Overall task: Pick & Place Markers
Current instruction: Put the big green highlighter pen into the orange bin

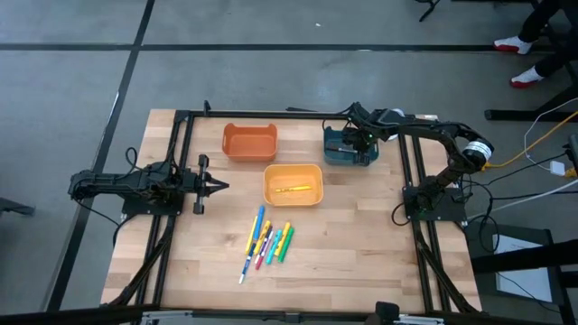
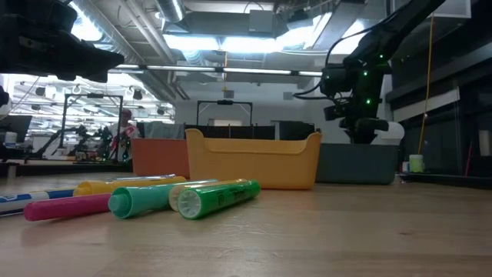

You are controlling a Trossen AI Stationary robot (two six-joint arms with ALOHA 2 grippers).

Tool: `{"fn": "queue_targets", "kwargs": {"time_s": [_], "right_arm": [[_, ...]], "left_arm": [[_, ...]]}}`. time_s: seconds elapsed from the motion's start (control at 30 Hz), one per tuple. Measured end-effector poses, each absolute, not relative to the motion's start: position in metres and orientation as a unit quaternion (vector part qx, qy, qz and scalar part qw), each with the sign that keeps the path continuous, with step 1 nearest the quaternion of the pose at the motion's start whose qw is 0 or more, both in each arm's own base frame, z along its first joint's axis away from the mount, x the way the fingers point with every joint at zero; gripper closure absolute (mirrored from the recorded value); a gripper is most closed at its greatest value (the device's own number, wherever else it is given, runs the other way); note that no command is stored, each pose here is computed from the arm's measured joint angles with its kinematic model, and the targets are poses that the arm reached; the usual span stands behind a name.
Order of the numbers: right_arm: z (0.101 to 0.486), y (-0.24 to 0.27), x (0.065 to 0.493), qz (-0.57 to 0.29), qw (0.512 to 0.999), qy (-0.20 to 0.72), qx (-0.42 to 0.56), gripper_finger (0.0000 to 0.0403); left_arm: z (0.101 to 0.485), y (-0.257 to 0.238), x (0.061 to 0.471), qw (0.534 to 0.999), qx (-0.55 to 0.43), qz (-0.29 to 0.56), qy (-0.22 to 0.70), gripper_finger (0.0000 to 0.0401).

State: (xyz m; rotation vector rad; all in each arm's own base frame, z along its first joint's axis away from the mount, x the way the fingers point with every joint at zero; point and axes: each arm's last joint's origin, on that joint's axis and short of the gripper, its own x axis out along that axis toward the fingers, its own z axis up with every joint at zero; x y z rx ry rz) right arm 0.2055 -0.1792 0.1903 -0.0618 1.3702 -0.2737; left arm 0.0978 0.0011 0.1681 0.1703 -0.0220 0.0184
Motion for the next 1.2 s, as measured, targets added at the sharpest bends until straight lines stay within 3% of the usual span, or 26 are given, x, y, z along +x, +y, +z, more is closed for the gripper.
{"fn": "queue_targets", "kwargs": {"time_s": [0.27, 1.2], "right_arm": [[0.214, -0.177, 0.205, -0.159, 0.765, 0.622, -0.046, 0.0400], [0.368, -0.124, 0.225, -0.186, 0.862, 0.452, -0.137, 0.0402]], "left_arm": [[0.168, 0.001, 0.098, 0.996, 0.085, 0.009, -0.011, 0.0388], [0.168, 0.001, 0.098, 0.996, 0.085, 0.009, -0.011, 0.0388]]}}
